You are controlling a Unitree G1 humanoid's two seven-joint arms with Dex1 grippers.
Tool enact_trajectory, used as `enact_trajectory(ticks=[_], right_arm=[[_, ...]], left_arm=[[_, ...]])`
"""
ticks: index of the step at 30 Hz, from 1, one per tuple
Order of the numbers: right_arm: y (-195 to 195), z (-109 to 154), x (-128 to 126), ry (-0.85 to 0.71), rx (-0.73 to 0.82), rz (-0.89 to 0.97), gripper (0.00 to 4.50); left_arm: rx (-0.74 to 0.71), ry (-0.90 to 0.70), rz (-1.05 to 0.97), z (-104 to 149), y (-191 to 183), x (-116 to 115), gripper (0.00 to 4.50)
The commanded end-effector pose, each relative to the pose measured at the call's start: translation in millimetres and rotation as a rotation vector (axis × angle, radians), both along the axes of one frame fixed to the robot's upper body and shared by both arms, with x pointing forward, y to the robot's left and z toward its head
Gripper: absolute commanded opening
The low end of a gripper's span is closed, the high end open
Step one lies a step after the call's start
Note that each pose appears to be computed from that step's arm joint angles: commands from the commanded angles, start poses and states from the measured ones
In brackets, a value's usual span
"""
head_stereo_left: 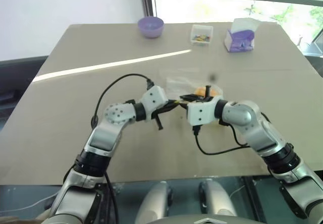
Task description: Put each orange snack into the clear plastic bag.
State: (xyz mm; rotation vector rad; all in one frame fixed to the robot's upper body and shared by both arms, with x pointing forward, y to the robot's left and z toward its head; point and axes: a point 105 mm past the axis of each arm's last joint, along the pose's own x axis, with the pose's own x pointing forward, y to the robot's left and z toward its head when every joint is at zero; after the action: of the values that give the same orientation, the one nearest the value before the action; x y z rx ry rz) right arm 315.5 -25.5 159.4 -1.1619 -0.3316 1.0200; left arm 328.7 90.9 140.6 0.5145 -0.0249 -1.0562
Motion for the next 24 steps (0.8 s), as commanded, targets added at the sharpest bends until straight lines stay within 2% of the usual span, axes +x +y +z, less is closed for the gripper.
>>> enact_trajectory(ticks=[1,6,7,10,18,24], right_arm=[[2,19,-5,-0.063,0.029,0.020,0.99],[1,19,-6,-0.060,0.030,0.020,0.99],[1,19,-6,-0.059,0.031,0.020,0.56],[2,19,-6,-0.057,0.032,0.019,0.03],[1,17,-6,-0.053,0.028,0.014,0.03],[-15,13,4,-0.048,0.013,-0.059,0.03]], left_arm=[[-0.012,-0.034,0.011,10,2,2,0.00],[-0.012,-0.032,0.013,10,3,2,0.00],[-0.011,-0.032,0.014,10,3,2,0.00],[-0.011,-0.032,0.014,10,3,2,0.00],[-0.013,-0.030,0.012,10,2,1,0.00],[-0.018,-0.011,0.039,4,11,4,0.00]])
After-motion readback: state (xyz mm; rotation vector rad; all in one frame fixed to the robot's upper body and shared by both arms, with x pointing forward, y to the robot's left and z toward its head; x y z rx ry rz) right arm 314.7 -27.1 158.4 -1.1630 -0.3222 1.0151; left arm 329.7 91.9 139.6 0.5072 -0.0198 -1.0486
